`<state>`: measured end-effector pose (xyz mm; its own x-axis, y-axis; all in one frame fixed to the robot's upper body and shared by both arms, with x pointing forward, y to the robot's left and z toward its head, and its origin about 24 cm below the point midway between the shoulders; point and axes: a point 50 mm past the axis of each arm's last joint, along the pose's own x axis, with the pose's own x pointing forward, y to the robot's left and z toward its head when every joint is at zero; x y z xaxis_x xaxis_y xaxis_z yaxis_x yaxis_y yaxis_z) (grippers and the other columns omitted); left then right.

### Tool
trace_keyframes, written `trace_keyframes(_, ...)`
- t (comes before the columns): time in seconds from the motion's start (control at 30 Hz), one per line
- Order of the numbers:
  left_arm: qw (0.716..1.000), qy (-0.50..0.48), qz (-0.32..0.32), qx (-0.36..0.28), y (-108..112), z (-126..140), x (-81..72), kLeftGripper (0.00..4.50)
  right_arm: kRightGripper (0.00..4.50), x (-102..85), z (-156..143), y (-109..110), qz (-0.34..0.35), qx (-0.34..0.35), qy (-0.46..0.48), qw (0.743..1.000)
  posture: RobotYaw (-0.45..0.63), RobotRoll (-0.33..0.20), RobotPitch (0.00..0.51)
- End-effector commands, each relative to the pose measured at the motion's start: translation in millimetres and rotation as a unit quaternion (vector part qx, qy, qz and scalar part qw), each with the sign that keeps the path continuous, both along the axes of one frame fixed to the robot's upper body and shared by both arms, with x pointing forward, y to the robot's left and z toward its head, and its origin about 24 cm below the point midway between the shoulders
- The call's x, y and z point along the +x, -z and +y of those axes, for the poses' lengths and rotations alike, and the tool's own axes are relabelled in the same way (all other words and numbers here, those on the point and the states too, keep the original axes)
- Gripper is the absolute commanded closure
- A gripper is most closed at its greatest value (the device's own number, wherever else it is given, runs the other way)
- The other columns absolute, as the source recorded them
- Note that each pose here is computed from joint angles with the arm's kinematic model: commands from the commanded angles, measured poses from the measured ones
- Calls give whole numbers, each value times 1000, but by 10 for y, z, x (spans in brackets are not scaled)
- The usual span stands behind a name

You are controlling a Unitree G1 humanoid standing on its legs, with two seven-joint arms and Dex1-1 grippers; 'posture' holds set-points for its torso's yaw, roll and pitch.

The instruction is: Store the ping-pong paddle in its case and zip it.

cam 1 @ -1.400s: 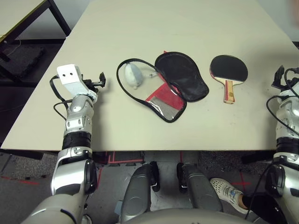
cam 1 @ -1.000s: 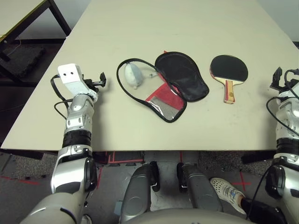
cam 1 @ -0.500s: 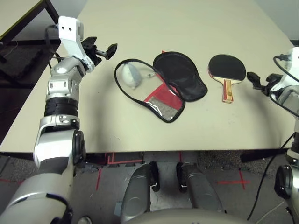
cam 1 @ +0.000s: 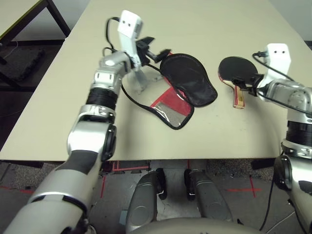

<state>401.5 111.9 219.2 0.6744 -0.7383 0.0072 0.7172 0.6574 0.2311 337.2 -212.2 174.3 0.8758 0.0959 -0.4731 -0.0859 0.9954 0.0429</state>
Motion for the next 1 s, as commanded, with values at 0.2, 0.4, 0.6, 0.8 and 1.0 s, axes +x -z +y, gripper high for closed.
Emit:
trace_keyframes(0.2,999,30,13,6,143,-192,-92,0,34,1,-39,226,32,-27,34,999,-138,0,194)
trace_keyframes(0.4,999,32,14,5,162,-214,-128,0,181,45,-50,313,40,-28,43,998,-129,0,191)
trace_keyframes(0.6,1000,28,14,5,152,-196,-132,0,1828,69,-24,379,52,-30,49,997,-124,0,189)
trace_keyframes(0.8,1000,25,18,2,167,-185,-147,0,3380,100,-81,386,47,-40,70,996,-123,0,188)
trace_keyframes(1.0,1000,7,10,-14,85,-126,-139,0,3378,218,49,158,-8,-47,38,998,-123,0,185)
